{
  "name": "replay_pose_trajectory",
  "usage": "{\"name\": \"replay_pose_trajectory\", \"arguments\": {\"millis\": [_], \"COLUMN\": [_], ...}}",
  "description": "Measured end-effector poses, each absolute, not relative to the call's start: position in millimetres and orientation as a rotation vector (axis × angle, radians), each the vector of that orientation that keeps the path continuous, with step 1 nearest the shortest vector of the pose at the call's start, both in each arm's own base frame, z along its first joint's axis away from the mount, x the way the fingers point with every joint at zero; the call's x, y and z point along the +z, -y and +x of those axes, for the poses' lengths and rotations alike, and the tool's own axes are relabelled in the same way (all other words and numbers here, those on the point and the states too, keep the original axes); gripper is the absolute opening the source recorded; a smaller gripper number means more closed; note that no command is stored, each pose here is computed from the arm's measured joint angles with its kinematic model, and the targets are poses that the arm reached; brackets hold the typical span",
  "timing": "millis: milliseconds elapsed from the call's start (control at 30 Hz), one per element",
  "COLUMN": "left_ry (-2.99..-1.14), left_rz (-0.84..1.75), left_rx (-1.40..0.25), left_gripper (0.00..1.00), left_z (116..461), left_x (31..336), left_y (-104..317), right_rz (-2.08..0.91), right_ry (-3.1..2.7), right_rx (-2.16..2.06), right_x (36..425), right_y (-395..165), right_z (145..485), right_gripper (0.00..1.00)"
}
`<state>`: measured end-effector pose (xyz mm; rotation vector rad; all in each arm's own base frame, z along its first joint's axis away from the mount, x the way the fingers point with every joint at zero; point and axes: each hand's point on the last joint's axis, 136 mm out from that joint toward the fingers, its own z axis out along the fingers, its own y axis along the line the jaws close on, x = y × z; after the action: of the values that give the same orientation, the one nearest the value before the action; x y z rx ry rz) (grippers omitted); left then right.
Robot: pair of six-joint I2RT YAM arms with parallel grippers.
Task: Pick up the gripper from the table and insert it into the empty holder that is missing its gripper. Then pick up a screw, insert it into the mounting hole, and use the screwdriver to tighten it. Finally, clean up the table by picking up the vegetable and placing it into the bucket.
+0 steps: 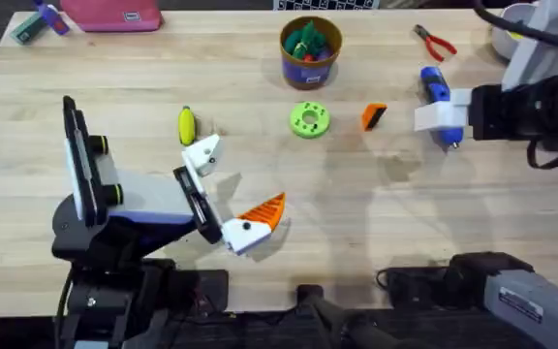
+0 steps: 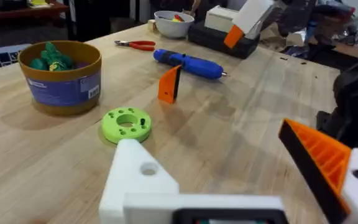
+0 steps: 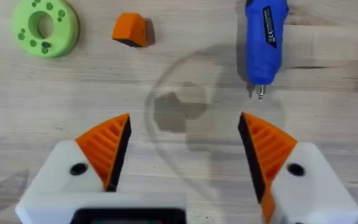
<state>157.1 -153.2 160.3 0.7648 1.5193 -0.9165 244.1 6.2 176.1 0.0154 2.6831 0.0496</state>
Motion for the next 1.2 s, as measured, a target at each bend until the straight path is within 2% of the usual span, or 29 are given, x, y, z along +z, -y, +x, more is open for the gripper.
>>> {"name": "replay_pose_trajectory", "arguments": {"millis": [800,1067,1200], "left_ry": [-1.519,-1.519,-1.519], "left_rz": [0.765,0.765,0.765], "left_rx": [-0.916,-0.916,-0.916], "left_gripper": [0.985,0.986,0.987], "left_z": [157,157,157], "left_x": [160,160,160], "left_y": [153,153,153], "right_rz": [0.024,-0.081,-0.128], "right_ry": [-2.796,-2.852,-2.881], "right_rx": [0.063,0.104,0.11], "right_x": [167,174,163], "right_y": [-13,-55,-73], "right_z": [244,290,308], "right_gripper": [0.994,0.994,0.994]}}
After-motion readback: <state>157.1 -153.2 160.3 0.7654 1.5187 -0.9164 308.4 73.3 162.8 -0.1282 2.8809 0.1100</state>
